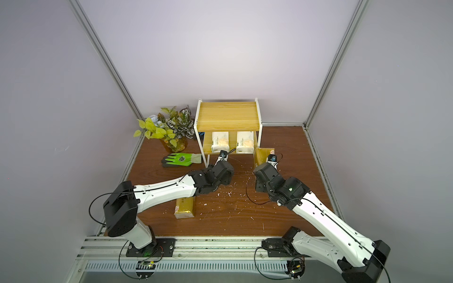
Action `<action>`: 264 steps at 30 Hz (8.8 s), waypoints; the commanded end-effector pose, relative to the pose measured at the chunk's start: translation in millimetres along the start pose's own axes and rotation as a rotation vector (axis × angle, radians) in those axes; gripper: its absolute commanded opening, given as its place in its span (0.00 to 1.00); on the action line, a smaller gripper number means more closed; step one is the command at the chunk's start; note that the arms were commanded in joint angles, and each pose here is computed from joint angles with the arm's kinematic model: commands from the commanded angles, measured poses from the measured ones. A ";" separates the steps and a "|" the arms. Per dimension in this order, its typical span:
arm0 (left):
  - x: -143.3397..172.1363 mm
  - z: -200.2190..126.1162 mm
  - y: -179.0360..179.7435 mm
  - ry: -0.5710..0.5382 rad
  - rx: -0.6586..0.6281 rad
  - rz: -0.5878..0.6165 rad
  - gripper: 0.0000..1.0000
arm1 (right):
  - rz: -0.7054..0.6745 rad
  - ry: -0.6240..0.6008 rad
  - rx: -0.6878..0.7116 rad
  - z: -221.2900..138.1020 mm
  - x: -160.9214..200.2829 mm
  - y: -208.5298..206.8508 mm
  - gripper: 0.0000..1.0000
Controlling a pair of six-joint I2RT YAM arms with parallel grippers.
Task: Place the tissue boxes on the shelf by color
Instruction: Pick up the box of tissues from the center of the board, then place a box of tissues on the shelf, then pick up the box of tissues from the center of the board, then place a box of tissues on the shelf.
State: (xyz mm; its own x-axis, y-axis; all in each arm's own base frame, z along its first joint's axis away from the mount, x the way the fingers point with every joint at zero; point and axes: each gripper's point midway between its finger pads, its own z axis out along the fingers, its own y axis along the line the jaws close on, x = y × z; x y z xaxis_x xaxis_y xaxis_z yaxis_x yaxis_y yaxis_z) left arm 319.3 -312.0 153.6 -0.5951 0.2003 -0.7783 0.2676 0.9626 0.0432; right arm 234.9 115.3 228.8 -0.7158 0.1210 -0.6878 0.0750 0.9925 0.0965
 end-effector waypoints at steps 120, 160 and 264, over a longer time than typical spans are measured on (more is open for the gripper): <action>170.7 -101.3 124.3 0.381 -0.270 -0.487 1.00 | -0.014 -0.219 -0.276 -6.4 -115.7 80.8 0.99; 237.6 -94.7 124.1 0.586 -0.312 -0.452 0.42 | 0.006 -0.186 -0.323 2.9 -99.4 87.3 0.93; -245.4 -112.0 67.5 -0.295 -0.103 -0.271 1.00 | -0.001 -0.342 -0.154 -35.4 -116.9 31.9 0.93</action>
State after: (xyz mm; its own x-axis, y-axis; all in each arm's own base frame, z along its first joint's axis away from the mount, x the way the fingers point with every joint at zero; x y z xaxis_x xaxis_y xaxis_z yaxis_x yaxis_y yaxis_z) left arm 409.1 -290.5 401.3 -0.4020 -0.0764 -0.9124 0.0475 0.9934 -0.1042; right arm 295.8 134.2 330.0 -0.4715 0.1431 -0.8702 -0.0519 0.9805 0.1894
